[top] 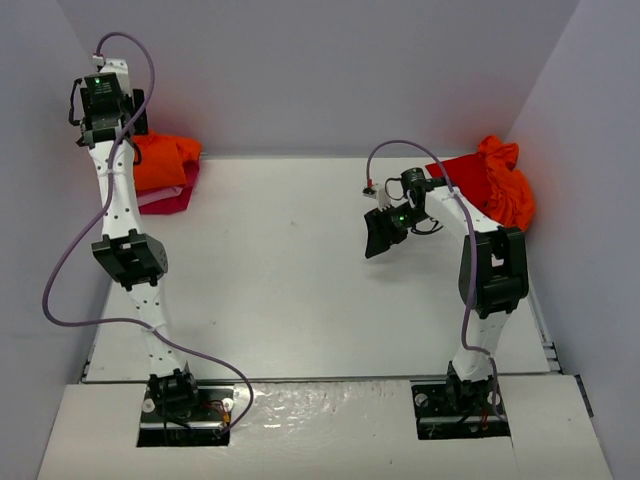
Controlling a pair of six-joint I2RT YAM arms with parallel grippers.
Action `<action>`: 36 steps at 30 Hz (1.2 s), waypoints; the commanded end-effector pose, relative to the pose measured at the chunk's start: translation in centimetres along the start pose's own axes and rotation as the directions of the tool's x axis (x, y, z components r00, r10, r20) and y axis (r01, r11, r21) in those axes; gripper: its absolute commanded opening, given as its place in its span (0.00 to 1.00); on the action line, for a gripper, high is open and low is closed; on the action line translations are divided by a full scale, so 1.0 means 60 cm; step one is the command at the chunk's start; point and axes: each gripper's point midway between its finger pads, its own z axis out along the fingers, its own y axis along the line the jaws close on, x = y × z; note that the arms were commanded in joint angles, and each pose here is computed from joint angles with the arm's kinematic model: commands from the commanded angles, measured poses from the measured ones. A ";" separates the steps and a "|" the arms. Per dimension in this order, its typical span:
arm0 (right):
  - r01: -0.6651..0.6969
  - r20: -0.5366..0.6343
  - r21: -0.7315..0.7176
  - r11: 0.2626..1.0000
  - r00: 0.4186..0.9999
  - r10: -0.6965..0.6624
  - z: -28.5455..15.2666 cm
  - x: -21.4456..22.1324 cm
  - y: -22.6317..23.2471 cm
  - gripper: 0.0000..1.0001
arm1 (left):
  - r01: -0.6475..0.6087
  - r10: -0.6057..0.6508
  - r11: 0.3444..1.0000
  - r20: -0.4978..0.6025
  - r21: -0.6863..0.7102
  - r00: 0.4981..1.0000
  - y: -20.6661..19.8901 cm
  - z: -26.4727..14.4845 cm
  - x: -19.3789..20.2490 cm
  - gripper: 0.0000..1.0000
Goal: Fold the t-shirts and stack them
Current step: Put the neatly folded tshirt into the corner of the board with the left arm
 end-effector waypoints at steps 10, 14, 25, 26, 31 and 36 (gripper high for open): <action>0.074 0.063 0.028 0.997 0.995 -0.076 -0.045 -0.030 0.029 0.53 | 0.151 -0.071 0.940 -0.256 0.307 0.964 -0.123 -0.016 0.126 0.11; 0.060 0.063 0.046 0.997 0.996 -0.063 -0.045 -0.031 0.022 0.53 | 0.103 -0.013 0.940 -0.267 0.325 0.964 -0.141 -0.035 0.132 0.12; 0.068 0.062 0.054 0.996 0.996 -0.071 -0.046 -0.028 0.021 0.53 | 0.041 0.084 0.939 -0.342 0.341 0.936 -0.181 -0.005 0.206 0.04; 0.068 0.062 0.055 0.996 0.996 -0.071 -0.045 -0.028 0.021 0.53 | 0.040 0.091 0.938 -0.358 0.344 0.929 -0.183 -0.002 0.216 0.03; 0.063 0.057 0.049 0.997 0.996 -0.066 -0.040 -0.027 0.017 0.53 | 0.014 0.126 0.939 -0.380 0.344 0.916 -0.187 0.011 0.245 0.00; 0.058 0.051 0.049 0.997 0.997 -0.061 -0.037 -0.024 0.015 0.53 | -0.021 0.141 0.955 -0.391 0.297 0.909 -0.178 0.038 0.266 0.04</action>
